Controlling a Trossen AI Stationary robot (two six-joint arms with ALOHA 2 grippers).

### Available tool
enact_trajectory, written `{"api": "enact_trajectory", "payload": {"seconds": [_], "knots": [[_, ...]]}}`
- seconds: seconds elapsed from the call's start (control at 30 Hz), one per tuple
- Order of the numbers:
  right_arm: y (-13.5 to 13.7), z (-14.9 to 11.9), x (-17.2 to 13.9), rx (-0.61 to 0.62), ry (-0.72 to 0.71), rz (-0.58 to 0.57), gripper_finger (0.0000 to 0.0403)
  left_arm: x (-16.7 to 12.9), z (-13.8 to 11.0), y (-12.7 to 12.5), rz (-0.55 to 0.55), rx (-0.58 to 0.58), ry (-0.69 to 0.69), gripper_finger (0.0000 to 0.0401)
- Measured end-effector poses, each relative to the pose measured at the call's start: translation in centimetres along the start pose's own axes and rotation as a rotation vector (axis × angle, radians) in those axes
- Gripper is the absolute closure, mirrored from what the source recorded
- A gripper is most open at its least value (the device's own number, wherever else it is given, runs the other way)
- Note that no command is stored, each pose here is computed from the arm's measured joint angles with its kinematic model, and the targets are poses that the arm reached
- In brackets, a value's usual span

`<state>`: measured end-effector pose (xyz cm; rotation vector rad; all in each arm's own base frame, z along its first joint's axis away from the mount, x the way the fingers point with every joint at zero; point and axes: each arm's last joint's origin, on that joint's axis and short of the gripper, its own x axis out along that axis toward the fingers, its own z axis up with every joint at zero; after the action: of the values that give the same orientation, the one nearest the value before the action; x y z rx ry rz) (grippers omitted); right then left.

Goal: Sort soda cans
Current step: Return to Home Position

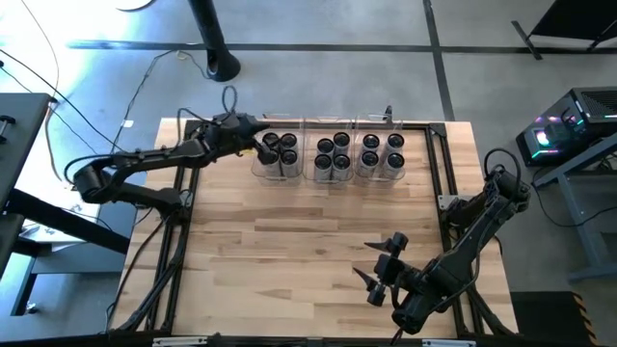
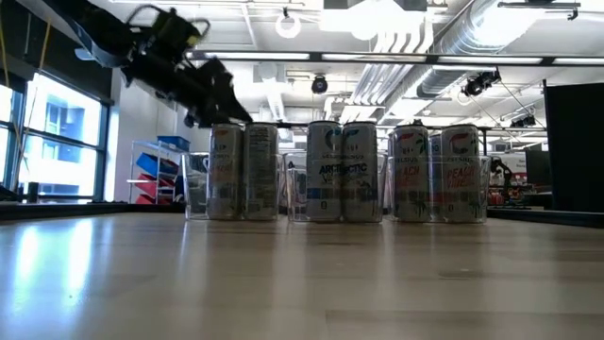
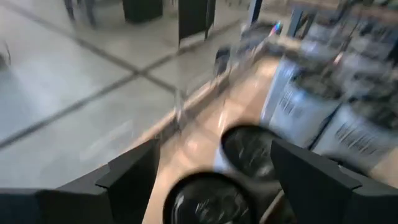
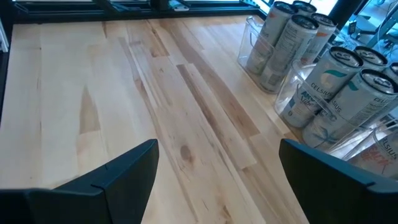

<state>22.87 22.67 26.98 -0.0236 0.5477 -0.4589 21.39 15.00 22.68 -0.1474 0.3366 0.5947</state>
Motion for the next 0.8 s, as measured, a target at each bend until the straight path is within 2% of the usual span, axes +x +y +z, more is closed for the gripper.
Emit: {"api": "enact_trajectory", "payload": {"seconds": [0.13,0.27,0.43,0.53,0.67,0.73,0.8], "knots": [[-0.1,0.0,0.0,-0.017,-0.017,-0.013,0.0073,-2.2,1.6,-0.7,-0.025,0.031,-0.089,0.0103],[-0.4,0.2,-0.2,-0.095,-0.02,-0.017,0.0073,-4.7,3.1,-2.0,-0.068,0.048,-0.188,0.0106],[-2.4,1.1,-0.9,-0.199,0.003,-0.045,0.0073,-7.5,3.5,-4.8,-0.061,0.12,-0.221,0.0134],[-4.7,1.1,-1.0,-0.253,0.079,-0.126,0.0073,-8.5,2.7,-6.9,-0.086,0.162,-0.175,0.016],[-7.4,0.7,-0.1,-0.19,0.195,-0.245,0.0073,-8.9,0.7,-9.6,-0.147,0.177,-0.068,0.0192],[-7.9,-0.7,0.9,-0.173,0.211,-0.244,0.0073,-8.9,-1.2,-10.7,-0.199,0.153,-0.063,0.0205],[-8.3,-2.6,2.1,-0.154,0.247,-0.18,0.0073,-9.0,-3.2,-11.6,-0.265,0.125,-0.107,0.0216]]}}
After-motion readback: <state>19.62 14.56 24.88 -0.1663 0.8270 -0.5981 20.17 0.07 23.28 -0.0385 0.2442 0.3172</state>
